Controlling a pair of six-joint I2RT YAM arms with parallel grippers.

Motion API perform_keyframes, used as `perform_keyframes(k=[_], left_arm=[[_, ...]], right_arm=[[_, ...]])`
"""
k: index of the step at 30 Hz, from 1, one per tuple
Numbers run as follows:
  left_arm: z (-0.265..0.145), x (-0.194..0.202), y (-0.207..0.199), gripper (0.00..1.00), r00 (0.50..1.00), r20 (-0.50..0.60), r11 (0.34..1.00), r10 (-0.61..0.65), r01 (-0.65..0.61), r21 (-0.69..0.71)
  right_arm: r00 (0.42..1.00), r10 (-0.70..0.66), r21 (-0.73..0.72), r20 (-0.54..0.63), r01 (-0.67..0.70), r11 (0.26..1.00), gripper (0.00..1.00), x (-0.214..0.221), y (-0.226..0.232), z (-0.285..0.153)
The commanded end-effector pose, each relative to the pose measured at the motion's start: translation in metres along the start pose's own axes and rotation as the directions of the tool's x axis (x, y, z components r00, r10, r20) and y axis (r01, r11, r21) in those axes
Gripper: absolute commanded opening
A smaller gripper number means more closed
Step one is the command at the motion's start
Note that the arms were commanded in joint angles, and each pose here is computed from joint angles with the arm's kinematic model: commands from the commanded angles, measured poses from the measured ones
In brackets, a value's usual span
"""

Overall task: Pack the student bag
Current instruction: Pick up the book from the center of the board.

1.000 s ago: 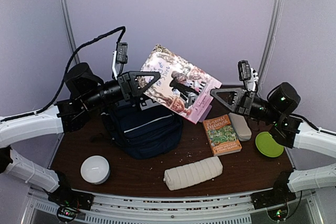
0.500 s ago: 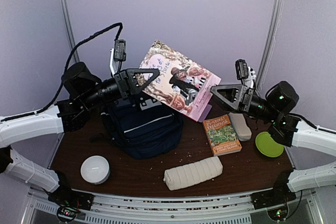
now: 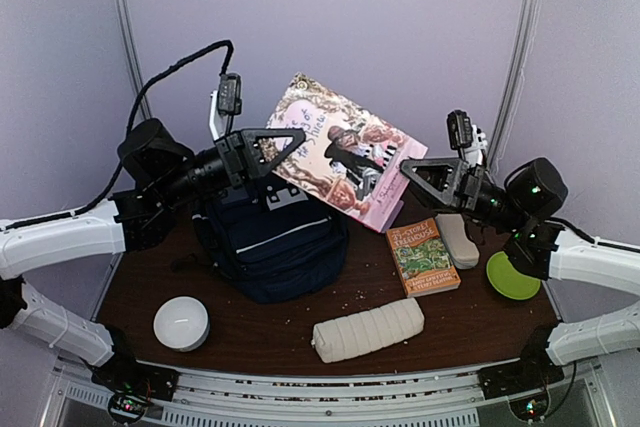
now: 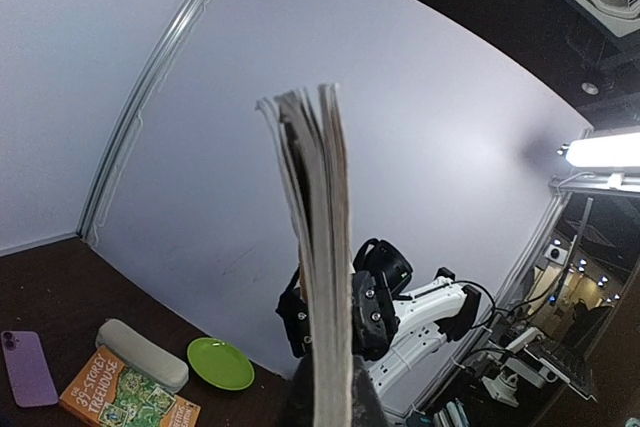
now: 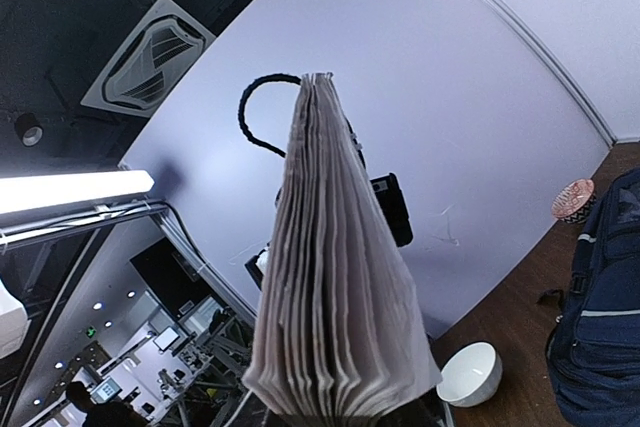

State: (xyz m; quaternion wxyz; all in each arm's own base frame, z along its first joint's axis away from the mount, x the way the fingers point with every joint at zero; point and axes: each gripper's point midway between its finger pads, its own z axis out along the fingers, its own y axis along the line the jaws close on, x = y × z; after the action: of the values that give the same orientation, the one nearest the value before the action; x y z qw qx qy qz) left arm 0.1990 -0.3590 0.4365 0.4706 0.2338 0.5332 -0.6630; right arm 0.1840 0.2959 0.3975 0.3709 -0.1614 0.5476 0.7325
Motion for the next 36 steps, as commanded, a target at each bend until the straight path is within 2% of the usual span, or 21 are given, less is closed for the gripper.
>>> perform_keyframes(k=[1,8,9,10,11,12,13,16,19,20,22,25,28,30,36], left_arm=[[0.003,-0.025,-0.019,0.00,0.997,0.063,0.997,0.038,-0.043,0.069],[0.005,-0.026,-0.012,0.00,0.998,0.057,0.998,0.033,-0.036,0.058],[0.005,-0.025,-0.010,0.11,0.998,0.050,0.998,0.035,-0.037,0.049],[0.002,-0.024,-0.007,0.33,0.998,0.041,0.998,0.043,-0.045,0.033],[-0.001,-0.022,0.001,0.63,0.998,0.036,0.999,0.050,-0.050,-0.004],[-0.008,-0.022,0.011,0.86,0.998,0.034,0.997,0.057,-0.055,-0.058],[-0.015,-0.020,0.022,0.96,0.997,0.029,0.991,0.067,-0.063,-0.115],[-0.042,-0.009,0.057,0.98,0.994,-0.027,0.947,0.104,-0.108,-0.303],[-0.080,0.019,0.106,0.98,0.970,-0.220,0.790,0.101,-0.213,-0.575],[-0.095,0.029,0.124,0.98,0.951,-0.300,0.717,0.073,-0.259,-0.648],[-0.117,0.050,0.148,0.98,0.894,-0.449,0.600,-0.002,-0.358,-0.716],[-0.131,0.083,0.164,0.93,0.777,-0.626,0.504,-0.070,-0.514,-0.694],[-0.116,0.122,0.168,0.92,0.636,-0.766,0.504,-0.090,-0.635,-0.586],[-0.105,0.143,0.173,0.91,0.567,-0.815,0.528,-0.115,-0.660,-0.534],[-0.092,0.187,0.201,0.82,0.428,-0.886,0.573,-0.175,-0.687,-0.446]], right_arm=[[1.000,-0.015,-0.063,-0.008,0.014,0.998,0.21,0.002,0.016,0.001],[0.999,-0.029,-0.028,-0.022,0.028,0.999,0.00,0.005,0.011,0.002],[0.999,-0.049,-0.015,-0.012,0.048,0.999,0.00,0.004,0.011,0.000],[0.998,-0.068,0.009,0.002,0.068,0.998,0.00,0.001,0.010,-0.002],[0.997,-0.078,0.043,0.017,0.077,0.996,0.00,-0.003,0.008,-0.005],[0.992,-0.121,0.095,0.029,0.118,0.988,0.00,-0.006,0.003,-0.010],[0.986,-0.159,0.158,0.045,0.150,0.976,0.00,-0.011,-0.002,-0.015],[0.957,-0.278,0.422,0.077,0.221,0.879,0.00,-0.027,-0.029,-0.046],[0.926,-0.364,0.663,0.103,0.208,0.719,0.00,-0.040,-0.060,-0.089],[0.917,-0.383,0.729,0.108,0.189,0.658,0.00,-0.041,-0.072,-0.105],[0.918,-0.384,0.781,0.097,0.169,0.601,0.00,-0.036,-0.086,-0.120],[0.925,-0.372,0.816,0.084,0.150,0.558,0.00,-0.027,-0.101,-0.133],[0.928,-0.362,0.835,0.084,0.133,0.533,0.00,-0.019,-0.111,-0.143],[0.932,-0.354,0.841,0.077,0.131,0.525,0.00,-0.016,-0.115,-0.146],[0.935,-0.349,0.843,0.066,0.135,0.520,0.00,-0.014,-0.113,-0.149]])
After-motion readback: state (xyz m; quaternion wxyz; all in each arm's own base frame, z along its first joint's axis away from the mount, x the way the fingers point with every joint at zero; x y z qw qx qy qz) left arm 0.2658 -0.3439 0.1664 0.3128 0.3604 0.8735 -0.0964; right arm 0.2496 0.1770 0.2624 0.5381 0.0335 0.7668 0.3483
